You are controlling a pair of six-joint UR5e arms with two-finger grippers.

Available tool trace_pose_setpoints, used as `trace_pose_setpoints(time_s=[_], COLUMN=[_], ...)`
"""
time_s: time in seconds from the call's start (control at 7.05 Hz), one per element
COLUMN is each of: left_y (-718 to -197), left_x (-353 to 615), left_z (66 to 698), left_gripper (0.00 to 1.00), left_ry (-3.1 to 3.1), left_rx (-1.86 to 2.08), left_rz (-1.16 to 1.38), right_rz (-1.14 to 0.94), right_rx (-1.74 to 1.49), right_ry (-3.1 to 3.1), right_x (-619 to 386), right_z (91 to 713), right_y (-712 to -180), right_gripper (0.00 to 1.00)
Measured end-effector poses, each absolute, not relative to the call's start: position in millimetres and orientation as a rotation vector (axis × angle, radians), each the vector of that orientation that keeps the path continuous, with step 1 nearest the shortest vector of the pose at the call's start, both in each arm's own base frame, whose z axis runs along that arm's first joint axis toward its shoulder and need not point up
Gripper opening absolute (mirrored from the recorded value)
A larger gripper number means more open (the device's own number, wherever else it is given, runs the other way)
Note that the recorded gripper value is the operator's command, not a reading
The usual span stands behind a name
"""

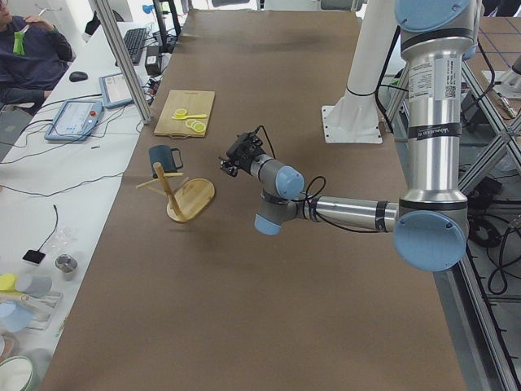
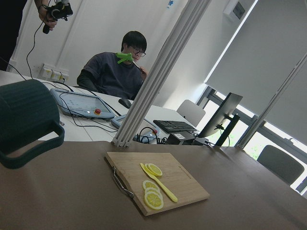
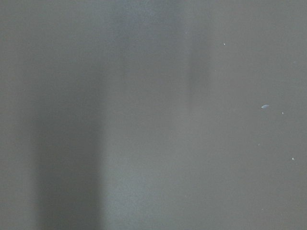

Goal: Hang cup on storage rack

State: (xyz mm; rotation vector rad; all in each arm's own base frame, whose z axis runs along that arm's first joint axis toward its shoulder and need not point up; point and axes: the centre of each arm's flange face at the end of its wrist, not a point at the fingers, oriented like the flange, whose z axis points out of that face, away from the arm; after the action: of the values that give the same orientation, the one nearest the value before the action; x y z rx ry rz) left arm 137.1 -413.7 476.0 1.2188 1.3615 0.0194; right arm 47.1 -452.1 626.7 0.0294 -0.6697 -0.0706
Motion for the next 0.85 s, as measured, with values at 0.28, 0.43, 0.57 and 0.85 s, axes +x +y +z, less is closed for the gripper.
trace_pose_setpoints(time_s=[0.28,0.43,0.57,0.85], left_y=[-429,-436,-443,-459], left_x=[77,55,39,5], left_z=[481,486,492,508], left_gripper=[0.99,0.99,0.99,0.99], left_ry=[1.125,1.006,0.891,0.635], left_rx=[1.278,1.3,1.312,1.301], left_rz=[0.182,0.248,0.303,0.429], right_rz=[-0.071,-0.07,-0.07,-0.07], right_rx=[0.029,0.029,0.027,0.026], right_ry=[-0.67,-0.67,-0.671,-0.671], right_x=[47,47,47,47], right_z=[627,627,628,628], right_y=[-452,-452,-452,-452], right_gripper=[1.0,1.0,1.0,1.0])
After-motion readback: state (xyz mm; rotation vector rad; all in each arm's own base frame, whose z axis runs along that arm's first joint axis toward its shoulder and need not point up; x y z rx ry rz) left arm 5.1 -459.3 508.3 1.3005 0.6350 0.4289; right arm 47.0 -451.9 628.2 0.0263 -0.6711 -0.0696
